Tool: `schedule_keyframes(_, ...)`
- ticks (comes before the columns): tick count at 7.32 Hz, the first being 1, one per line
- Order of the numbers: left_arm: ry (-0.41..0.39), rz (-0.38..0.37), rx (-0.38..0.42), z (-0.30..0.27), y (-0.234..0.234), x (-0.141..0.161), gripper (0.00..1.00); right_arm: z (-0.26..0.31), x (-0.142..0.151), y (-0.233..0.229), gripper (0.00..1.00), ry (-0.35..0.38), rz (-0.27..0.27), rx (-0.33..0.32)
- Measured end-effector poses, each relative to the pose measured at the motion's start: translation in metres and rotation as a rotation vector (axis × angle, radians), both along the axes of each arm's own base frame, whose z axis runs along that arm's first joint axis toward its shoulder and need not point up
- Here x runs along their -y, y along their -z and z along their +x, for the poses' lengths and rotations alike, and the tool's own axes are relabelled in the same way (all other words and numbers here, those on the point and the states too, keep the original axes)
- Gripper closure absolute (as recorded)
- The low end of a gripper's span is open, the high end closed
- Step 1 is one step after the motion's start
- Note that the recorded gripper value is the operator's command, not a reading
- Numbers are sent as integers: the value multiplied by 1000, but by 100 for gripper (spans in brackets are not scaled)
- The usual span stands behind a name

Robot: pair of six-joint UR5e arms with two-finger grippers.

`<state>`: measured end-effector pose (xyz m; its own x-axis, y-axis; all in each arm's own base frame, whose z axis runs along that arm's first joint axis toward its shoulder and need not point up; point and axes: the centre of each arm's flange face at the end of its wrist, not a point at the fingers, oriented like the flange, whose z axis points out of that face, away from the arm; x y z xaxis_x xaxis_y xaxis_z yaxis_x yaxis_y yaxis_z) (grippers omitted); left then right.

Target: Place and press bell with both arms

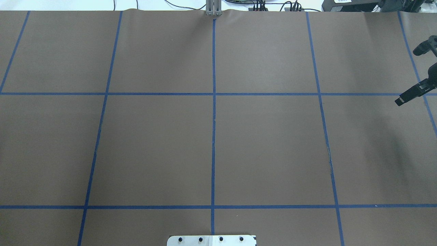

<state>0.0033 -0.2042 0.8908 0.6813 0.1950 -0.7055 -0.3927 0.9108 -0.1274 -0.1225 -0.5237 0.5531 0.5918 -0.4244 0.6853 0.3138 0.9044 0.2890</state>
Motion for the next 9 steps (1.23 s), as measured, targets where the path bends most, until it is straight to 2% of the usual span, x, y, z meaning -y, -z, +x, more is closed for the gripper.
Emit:
schedule_keyframes(2,-2,3,-5,2,1,3,100,0,0,-1,0,0,-1,0)
schedule_keyframes(4,3,22,-19,8,8,17,100,0,-1,0,0,1,-1,1)
schedule_keyframes(6,51,61,-46,22,53,54,100,0,-1,4,0,0,7,3)
schedule_keyframes(7,76,54,-48,35,96,89,100,1,-2,6,0,-1,11,5)
schedule_keyframes(9,94,13,-35,69,216,183,100,1,-2,7,0,-1,12,5)
